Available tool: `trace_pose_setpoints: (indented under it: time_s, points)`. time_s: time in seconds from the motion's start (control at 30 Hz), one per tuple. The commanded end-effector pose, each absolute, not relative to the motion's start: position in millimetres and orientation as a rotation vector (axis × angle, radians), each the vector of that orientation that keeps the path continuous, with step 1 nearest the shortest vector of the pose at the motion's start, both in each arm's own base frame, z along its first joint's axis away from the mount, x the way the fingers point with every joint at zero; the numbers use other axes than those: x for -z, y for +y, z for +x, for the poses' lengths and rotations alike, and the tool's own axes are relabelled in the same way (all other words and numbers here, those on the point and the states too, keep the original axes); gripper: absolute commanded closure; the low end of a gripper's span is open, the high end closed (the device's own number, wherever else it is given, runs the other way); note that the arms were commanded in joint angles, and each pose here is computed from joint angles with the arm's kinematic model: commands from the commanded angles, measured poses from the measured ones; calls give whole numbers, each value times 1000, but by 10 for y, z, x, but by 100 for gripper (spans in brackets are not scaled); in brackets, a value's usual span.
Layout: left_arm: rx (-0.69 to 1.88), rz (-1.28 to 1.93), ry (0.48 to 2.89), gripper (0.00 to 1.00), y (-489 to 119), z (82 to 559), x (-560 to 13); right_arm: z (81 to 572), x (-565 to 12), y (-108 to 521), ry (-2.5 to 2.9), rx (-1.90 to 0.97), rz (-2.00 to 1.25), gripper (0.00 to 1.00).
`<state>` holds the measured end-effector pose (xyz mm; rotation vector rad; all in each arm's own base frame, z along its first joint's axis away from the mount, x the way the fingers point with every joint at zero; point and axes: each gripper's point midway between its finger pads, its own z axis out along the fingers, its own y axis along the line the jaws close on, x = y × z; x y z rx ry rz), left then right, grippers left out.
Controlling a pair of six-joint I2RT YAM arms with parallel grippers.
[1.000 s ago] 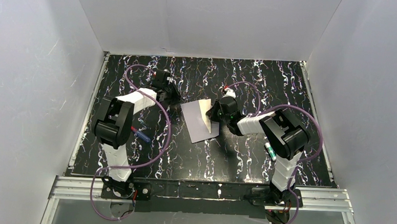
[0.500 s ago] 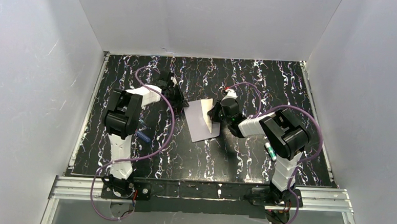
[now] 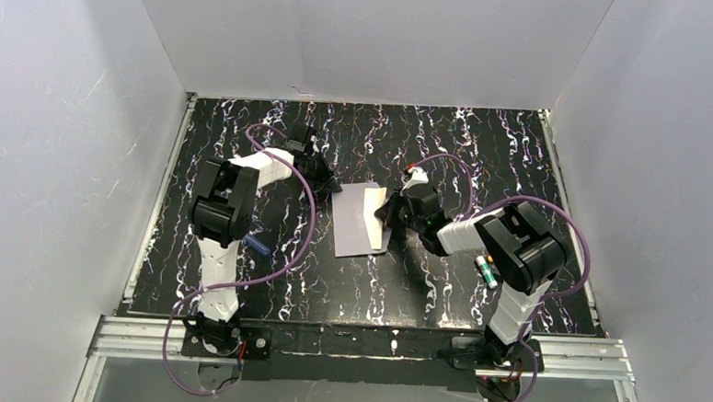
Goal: Place the letter into the envelope and seal it
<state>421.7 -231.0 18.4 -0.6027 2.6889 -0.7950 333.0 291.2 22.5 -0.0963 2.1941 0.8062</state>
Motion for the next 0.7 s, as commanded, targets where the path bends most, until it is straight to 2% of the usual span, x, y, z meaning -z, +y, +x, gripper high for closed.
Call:
trace_pose_setpoints:
  time_s: [0.0,0.2,0.53,0.6,0.67]
  points:
    - [526,-751,2815,100,-1987,3955,314,2865,378,2624,2441,-698,-174,99]
    - [599,-756,2822,100,-2054,3877,290,3012,357,2860,2396,-811,-132,99]
    - [653,-696,2847,100,-2082,3747,192,3160,402,2947,2446,-780,-85,99]
    - [679,-663,2831,96,-2110,3810,67,3152,419,2908,2469,-756,-44,99]
    - [726,-605,2810,86,-2164,3876,-125,3150,422,2869,2485,-730,-4,99]
